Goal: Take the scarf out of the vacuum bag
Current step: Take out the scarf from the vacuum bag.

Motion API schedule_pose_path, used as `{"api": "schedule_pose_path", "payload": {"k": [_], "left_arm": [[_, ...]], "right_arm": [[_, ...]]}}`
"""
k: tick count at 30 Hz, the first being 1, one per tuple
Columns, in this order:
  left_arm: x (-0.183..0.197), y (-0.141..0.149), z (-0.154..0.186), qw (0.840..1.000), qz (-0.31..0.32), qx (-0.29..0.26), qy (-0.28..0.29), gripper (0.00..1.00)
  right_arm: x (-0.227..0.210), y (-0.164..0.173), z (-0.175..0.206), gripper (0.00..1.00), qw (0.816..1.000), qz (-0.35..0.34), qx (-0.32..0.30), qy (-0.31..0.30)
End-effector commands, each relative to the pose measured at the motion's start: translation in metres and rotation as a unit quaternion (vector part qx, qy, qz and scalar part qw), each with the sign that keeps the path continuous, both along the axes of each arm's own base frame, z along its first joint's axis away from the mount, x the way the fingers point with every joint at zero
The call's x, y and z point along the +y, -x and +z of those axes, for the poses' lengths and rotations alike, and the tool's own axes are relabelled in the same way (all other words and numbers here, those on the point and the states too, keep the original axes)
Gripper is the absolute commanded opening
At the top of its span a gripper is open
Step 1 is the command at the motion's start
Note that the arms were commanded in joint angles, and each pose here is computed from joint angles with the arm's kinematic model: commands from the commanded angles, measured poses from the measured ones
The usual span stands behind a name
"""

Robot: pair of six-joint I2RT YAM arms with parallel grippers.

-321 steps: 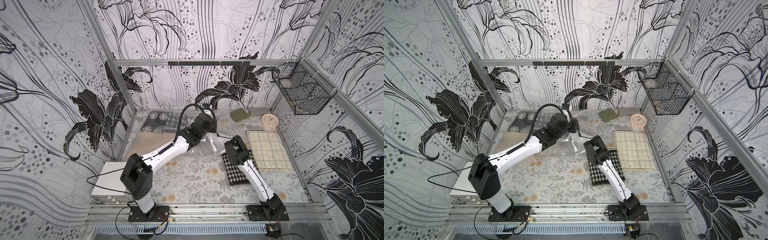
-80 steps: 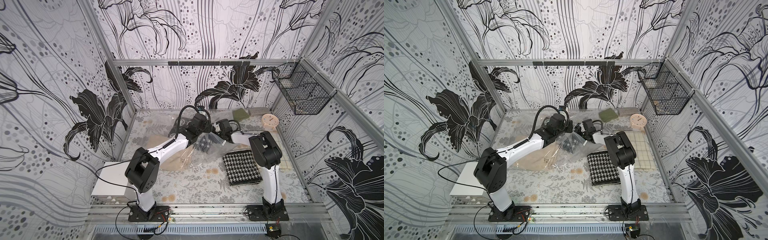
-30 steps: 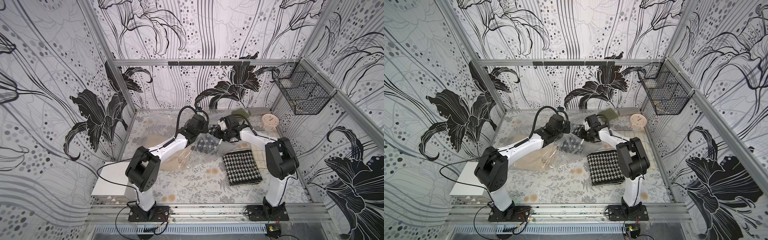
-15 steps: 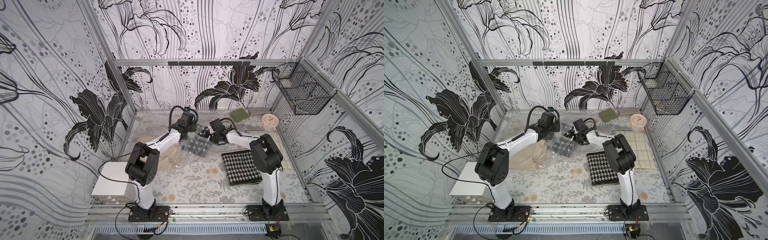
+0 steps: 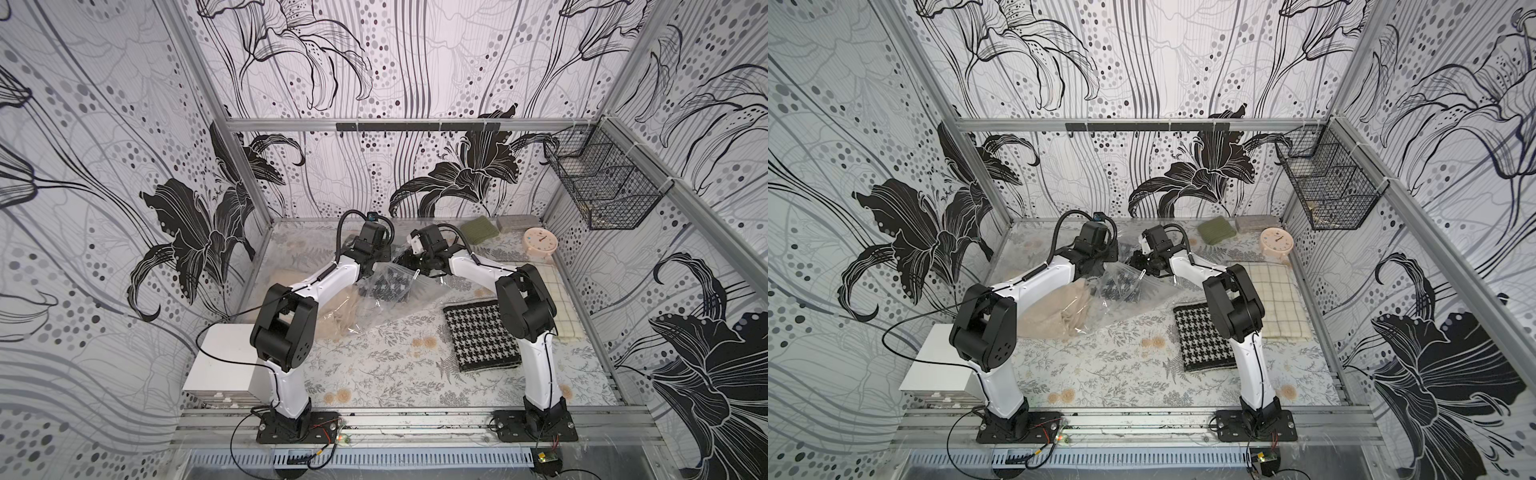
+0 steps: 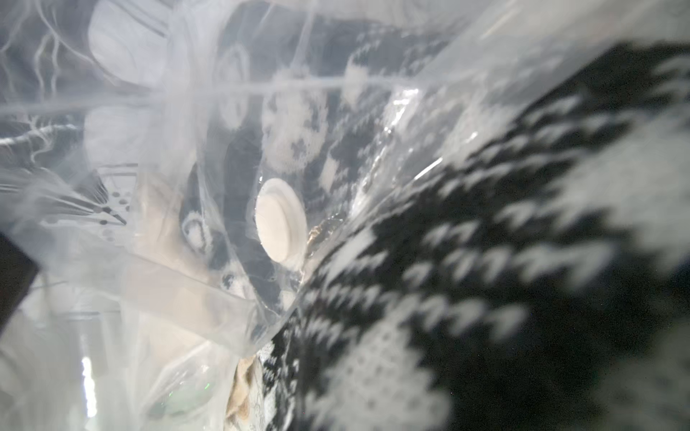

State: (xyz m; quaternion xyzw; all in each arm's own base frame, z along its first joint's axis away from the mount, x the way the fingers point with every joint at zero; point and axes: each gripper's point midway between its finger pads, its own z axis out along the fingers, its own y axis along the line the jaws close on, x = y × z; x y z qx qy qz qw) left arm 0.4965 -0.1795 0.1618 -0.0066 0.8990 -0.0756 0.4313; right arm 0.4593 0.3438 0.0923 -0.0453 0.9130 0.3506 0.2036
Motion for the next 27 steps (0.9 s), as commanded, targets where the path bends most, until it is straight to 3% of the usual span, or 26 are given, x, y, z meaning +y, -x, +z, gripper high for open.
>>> {"api": "schedule_pose_path", "payload": {"k": [1, 18, 27], "left_arm": [[-0.003, 0.001, -0.010, 1.000, -0.004, 0.012, -0.006, 0.00], [0.000, 0.000, -0.016, 1.000, 0.006, 0.017, -0.015, 0.00], [0.002, 0.000, -0.019, 1.000, 0.009, 0.020, -0.020, 0.00]], "right_arm": [[-0.002, 0.002, 0.027, 0.00, 0.998, 0.050, -0.025, -0.015], [-0.045, 0.003, 0.031, 0.00, 0.999, 0.040, -0.025, 0.027], [-0.061, -0.012, 0.036, 0.00, 0.999, 0.033, -0.028, -0.007]]}}
